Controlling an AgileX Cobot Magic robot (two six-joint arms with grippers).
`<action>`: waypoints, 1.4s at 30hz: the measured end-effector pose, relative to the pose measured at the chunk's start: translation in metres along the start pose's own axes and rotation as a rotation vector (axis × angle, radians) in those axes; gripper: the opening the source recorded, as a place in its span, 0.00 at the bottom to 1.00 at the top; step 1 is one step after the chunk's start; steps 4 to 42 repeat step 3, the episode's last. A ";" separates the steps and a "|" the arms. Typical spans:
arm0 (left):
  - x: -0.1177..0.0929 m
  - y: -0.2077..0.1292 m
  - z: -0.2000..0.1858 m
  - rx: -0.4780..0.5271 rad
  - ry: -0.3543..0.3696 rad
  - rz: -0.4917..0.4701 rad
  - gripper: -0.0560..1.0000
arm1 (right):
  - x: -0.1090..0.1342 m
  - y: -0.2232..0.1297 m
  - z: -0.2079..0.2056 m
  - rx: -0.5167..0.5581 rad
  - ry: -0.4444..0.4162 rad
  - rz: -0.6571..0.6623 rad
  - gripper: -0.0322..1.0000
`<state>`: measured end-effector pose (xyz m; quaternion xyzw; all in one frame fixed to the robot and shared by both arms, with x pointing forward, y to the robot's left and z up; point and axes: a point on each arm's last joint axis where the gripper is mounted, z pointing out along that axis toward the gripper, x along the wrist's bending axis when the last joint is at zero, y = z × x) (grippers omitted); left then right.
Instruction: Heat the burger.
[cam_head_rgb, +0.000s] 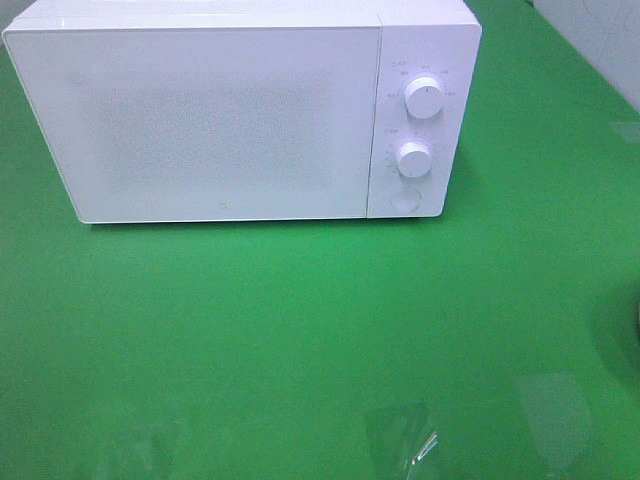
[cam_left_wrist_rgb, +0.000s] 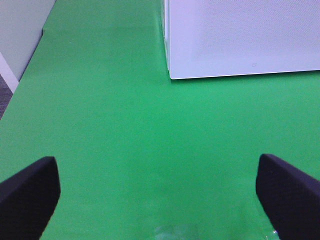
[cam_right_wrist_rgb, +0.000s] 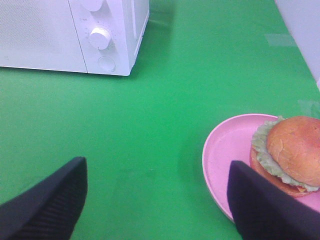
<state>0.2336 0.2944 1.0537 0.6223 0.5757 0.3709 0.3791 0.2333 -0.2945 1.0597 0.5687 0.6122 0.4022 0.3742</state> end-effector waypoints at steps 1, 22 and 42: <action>0.000 0.000 0.000 0.000 0.000 0.000 0.99 | 0.000 0.000 0.000 0.000 0.000 0.000 0.76; 0.000 0.000 0.000 0.000 0.000 0.000 0.99 | 0.000 0.000 0.000 0.000 0.000 0.000 0.76; 0.000 0.000 0.000 0.000 0.000 0.000 0.99 | 0.000 0.000 0.000 0.000 0.000 0.000 0.76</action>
